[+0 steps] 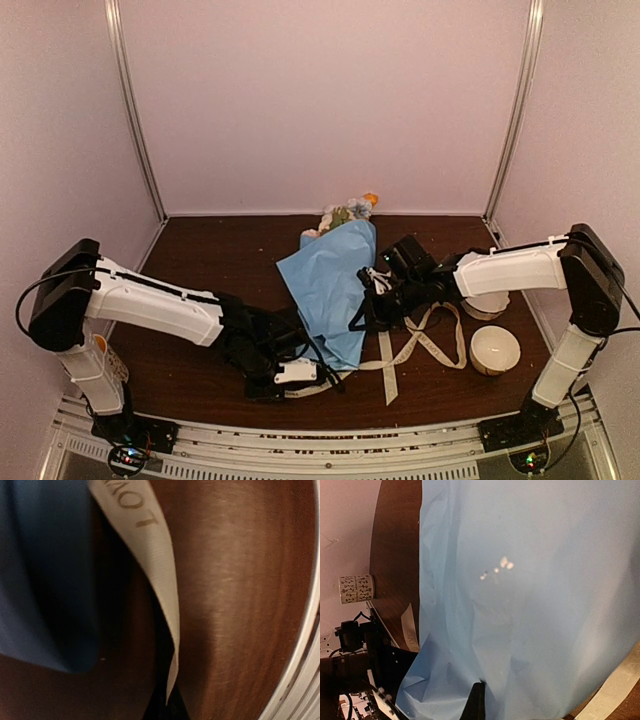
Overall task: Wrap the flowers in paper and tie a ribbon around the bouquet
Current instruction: Place the folded bouquet on the ribbon.
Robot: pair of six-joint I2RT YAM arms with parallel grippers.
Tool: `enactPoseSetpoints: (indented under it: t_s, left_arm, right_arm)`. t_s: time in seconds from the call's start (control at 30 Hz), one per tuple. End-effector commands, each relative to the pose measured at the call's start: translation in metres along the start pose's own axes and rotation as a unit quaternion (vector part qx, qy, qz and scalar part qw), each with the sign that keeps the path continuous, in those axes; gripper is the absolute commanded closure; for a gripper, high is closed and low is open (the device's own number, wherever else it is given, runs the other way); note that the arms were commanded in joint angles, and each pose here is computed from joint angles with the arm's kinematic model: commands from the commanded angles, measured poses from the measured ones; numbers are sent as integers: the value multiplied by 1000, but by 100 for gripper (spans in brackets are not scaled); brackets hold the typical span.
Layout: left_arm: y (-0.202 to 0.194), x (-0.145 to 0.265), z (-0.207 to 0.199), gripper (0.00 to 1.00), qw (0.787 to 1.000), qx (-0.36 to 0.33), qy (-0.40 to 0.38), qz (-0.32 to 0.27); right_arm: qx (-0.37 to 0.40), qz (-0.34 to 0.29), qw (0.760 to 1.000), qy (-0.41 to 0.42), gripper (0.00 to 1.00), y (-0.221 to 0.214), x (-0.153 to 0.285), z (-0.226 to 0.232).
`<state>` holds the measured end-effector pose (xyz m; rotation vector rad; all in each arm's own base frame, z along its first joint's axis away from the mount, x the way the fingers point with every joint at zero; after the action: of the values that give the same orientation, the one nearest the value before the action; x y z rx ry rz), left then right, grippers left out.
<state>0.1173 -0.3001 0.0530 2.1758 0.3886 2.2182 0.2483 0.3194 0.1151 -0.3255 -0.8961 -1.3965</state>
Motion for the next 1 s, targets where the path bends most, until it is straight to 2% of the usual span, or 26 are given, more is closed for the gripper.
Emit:
enactPoseSetpoints:
  t_s: [0.0,0.27,0.37,0.47,0.6,0.73,0.9,0.97]
  left_arm:
    - [-20,-3,30,100,994,102,6,23]
    - [-46,-13,88,100,974,218,40,48]
    - [-66,-12,134,100,950,299,63,59]
    - [-78,6,179,100,922,375,87,32]
    - [-83,53,230,100,888,439,128,-50]
    - [-99,118,265,100,840,492,194,-119]
    - [-124,208,285,100,776,522,300,-187]
    - [-130,239,286,100,761,521,328,-206]
  right_arm:
    - [10,-26,1000,13,100,12,17,4]
    - [9,-20,1000,19,100,11,23,-5]
    - [13,-9,1000,5,100,6,22,-11]
    - [13,1,1000,-3,100,1,19,-18]
    - [15,15,1000,-19,100,-5,13,-28]
    - [15,27,999,-36,100,-11,7,-39]
    - [11,40,998,-49,100,-17,-1,-50]
    - [12,43,998,-50,100,-17,-3,-51]
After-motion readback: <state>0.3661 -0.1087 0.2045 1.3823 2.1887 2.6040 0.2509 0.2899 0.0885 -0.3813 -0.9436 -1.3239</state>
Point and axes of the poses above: each gripper's point midway between its finger pads, its own x axis back along the fingers, its own z axis along the line the jaws close on, y = z × x, the point moved 4 cm from there along x, back along the fingers, and after that the axes turned 7 degrees about x, right-handed, at the moved point
